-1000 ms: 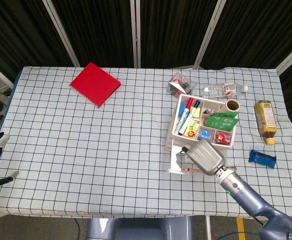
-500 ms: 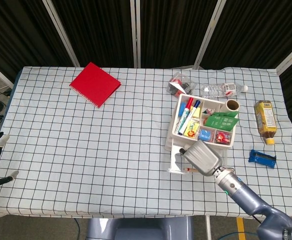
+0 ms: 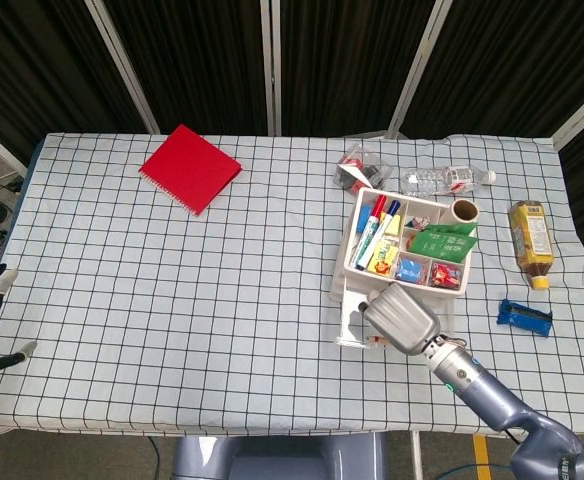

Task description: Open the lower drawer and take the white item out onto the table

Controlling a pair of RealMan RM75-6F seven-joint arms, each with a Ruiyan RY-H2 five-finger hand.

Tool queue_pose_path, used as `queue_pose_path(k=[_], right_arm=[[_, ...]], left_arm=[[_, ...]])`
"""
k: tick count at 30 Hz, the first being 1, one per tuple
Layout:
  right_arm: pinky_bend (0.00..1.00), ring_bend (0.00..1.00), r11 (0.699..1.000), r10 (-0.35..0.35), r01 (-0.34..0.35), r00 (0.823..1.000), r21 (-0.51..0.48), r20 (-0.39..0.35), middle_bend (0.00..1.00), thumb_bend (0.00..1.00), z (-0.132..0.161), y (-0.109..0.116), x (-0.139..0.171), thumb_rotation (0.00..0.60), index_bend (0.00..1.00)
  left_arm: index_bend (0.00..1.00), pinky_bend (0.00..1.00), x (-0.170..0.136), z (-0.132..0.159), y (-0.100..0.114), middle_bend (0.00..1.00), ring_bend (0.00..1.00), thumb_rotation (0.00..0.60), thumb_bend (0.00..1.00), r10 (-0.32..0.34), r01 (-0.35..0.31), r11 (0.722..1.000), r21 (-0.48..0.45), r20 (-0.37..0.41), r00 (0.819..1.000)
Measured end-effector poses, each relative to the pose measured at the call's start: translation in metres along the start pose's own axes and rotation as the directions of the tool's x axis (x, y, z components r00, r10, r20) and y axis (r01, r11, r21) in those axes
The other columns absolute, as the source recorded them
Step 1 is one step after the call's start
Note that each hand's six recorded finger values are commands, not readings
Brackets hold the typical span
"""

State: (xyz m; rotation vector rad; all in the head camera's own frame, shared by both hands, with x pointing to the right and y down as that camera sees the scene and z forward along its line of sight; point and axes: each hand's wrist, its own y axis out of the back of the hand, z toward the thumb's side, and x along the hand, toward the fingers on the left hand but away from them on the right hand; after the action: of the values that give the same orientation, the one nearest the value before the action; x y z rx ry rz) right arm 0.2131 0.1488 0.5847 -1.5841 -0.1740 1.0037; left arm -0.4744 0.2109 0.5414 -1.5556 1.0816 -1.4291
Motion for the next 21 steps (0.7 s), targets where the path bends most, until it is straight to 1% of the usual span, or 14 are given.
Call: queue_pose_path(k=[7,14,16,21], right_arm=[[0.75,1.0,1.0,-0.005,0.005,1.0,0.002,-0.006,1.0,0.21,0.001,-0.001,0.001,0.6,0.67],[0.75,1.0,1.0,-0.023,0.023,1.0,0.01,-0.011,1.0,0.34,0.003,0.002,0.002,0.6,0.69],[0.75,1.0,0.999,-0.032,0.032,0.999,0.019,-0.012,1.0,0.36,0.003,0.005,0.003,0.6,0.69],[0.75,1.0,0.998,-0.049,0.049,0.999,0.029,-0.012,1.0,0.36,0.004,0.012,0.006,0.6,0.7]], left_arm=[[0.0,0.0,0.0,0.0,0.0,0.0,0.0,0.6,0.12,0.0,0.0,1.0,-0.001,0.002,1.0],[0.0,0.0,0.0,0.0,0.0,0.0,0.0,0.6,0.12,0.002,-0.002,1.0,-0.001,0.001,1.0],[0.0,0.0,0.0,0.0,0.001,0.0,0.0,0.6,0.12,0.002,-0.002,1.0,-0.002,0.0,1.0],[0.0,0.0,0.0,0.0,0.002,0.0,0.0,0.6,0.12,0.004,-0.004,1.0,-0.005,0.0,1.0]])
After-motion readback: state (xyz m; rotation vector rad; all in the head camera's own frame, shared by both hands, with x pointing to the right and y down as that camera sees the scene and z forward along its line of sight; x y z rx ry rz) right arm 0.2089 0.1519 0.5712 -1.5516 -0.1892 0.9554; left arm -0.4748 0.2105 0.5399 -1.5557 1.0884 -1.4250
